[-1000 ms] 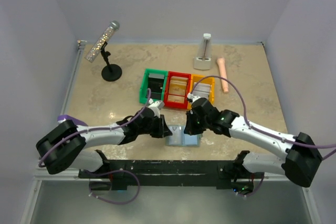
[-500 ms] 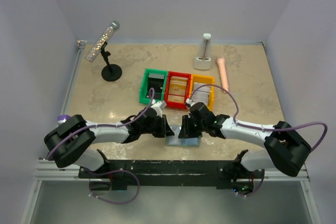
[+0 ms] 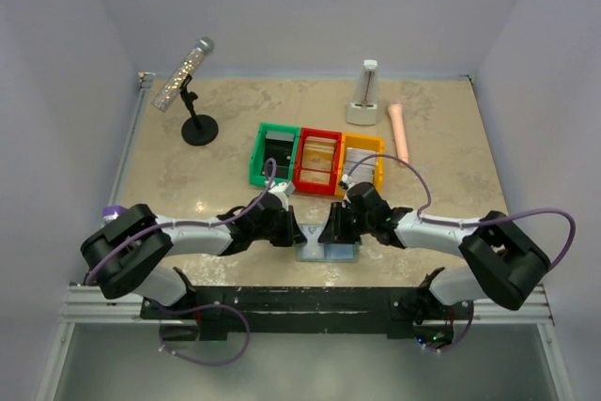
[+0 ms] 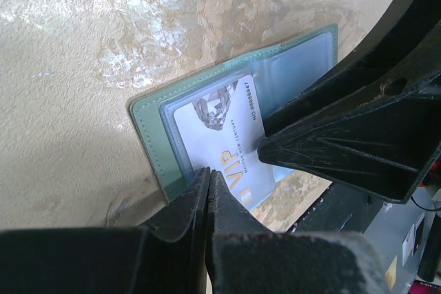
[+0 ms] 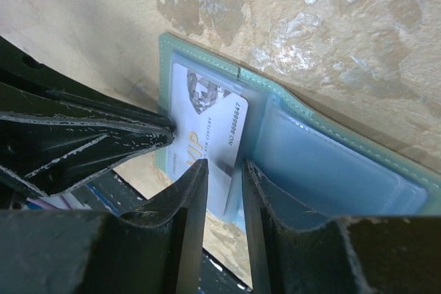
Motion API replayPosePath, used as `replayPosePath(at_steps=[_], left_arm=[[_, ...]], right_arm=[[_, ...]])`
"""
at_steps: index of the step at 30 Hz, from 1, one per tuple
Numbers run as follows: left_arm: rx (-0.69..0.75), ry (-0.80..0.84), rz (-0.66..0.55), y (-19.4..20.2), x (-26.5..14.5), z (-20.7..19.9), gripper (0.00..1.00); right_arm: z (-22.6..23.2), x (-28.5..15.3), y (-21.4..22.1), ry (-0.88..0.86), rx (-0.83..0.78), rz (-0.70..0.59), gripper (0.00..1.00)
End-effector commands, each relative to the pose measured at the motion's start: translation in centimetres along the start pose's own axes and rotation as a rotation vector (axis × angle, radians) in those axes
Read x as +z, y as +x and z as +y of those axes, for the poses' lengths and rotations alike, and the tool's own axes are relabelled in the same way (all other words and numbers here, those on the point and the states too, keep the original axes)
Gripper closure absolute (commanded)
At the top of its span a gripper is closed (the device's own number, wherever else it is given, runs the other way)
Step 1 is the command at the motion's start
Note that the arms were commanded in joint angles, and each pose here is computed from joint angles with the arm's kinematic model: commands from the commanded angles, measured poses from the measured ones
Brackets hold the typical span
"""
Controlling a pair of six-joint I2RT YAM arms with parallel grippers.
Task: Take the credit cards out of the card holder
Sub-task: Remove the credit card from the card holder.
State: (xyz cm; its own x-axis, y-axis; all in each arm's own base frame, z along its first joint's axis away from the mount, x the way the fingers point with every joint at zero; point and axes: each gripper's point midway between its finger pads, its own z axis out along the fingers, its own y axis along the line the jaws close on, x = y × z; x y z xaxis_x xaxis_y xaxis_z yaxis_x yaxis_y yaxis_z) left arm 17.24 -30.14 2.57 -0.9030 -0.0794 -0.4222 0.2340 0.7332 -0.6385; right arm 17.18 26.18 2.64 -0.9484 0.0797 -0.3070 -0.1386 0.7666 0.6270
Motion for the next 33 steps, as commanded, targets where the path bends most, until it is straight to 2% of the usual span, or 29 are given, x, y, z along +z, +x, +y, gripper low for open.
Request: replayPosePath(at_steps=[1, 16, 25, 30, 33], left_arm=[[-0.004, -0.035, -0.011, -0.5, 0.3, 0.4, 0.98], [-0.018, -0.078, 0.028, 0.7, 1.2, 1.9, 1.0], [-0.033, -0.089, 0.027, 1.3, 1.1, 2.7, 1.0], [-0.025, -0.028, -0.005, 0.5, 0.3, 1.2, 0.99], [-0.02, 0.005, -0.029, -0.2, -0.2, 0.2, 0.94]], right_arm=[[0.8, 0.2, -0.5, -0.052, 0.016, -0.012, 0.69], [0.9, -0.1, -0.4, -0.089, 0.034, -0.027, 0.73], [1.2, -0.2, -0.4, -0.123, 0.049, -0.031, 0.71], [0.8, 0.0, -0.3, -0.111, 0.05, -0.028, 0.69], [0.7, 0.0, -0.3, -0.105, 0.052, -0.028, 0.68]])
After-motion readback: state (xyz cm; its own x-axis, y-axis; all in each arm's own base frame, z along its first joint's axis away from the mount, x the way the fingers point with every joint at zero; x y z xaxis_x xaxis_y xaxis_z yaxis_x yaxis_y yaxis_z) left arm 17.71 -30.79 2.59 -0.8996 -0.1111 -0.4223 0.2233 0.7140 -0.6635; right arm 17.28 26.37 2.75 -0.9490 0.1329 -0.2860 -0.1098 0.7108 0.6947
